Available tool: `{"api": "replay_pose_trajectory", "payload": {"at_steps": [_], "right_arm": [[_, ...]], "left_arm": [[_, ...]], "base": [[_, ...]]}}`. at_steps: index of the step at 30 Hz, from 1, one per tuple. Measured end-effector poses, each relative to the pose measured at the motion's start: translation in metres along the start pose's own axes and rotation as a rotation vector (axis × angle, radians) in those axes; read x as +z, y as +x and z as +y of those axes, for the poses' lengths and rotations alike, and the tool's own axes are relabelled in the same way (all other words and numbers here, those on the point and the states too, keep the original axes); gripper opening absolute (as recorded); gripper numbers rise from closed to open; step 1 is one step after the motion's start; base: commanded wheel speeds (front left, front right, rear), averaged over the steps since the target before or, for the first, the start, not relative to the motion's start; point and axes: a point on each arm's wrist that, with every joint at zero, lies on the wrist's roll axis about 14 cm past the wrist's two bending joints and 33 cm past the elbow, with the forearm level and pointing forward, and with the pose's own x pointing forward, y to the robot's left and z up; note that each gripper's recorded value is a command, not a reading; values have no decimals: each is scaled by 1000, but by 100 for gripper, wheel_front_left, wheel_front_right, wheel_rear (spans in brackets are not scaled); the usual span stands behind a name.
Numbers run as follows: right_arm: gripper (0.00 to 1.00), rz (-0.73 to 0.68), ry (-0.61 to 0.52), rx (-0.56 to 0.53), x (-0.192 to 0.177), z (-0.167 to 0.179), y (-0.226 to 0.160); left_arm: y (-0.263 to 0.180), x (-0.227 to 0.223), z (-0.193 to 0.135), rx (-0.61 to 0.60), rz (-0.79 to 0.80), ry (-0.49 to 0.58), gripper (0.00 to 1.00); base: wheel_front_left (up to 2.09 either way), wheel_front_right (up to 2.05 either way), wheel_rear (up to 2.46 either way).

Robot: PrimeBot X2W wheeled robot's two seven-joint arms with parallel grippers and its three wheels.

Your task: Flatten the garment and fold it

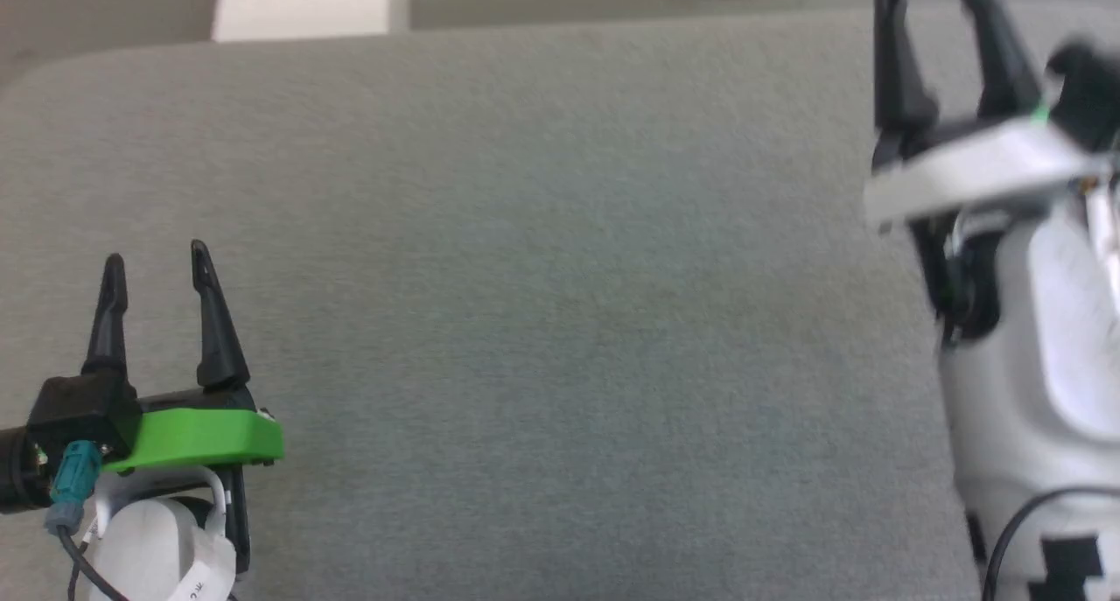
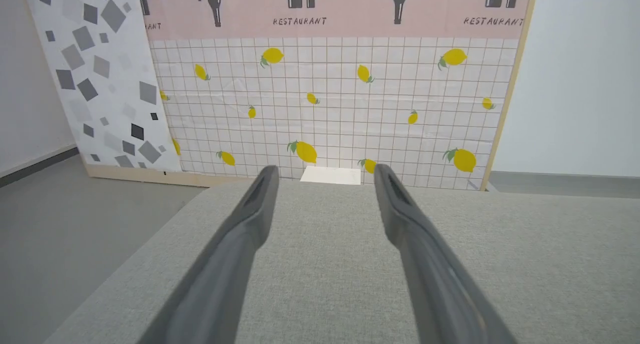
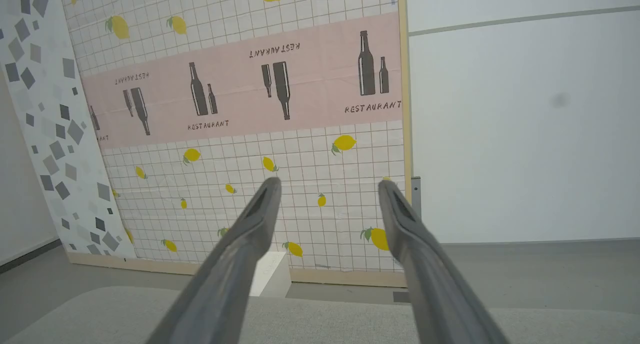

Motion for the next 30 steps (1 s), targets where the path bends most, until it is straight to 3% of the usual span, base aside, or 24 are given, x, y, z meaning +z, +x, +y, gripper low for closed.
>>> {"api": "replay_pose_trajectory", "payload": {"at_steps": [7,13,22,30], "right_arm": [[100,3,117,-11,-16,13,-45],[100,41,143,-13,-28,19,-79],[100,166,130,-54,-62,11,-128],[100,201,122,-86,-71,1,-143]], "left_arm": [[-20,23,18,67,-35,-18,100],[-34,28,21,85,-32,-42,100],[-49,-5,0,24,79,-52,100],[-56,-26,-14,-21,147,-38,100]], "base": [[0,0,0],[0,0,0],[0,0,0],[0,0,0]]}}
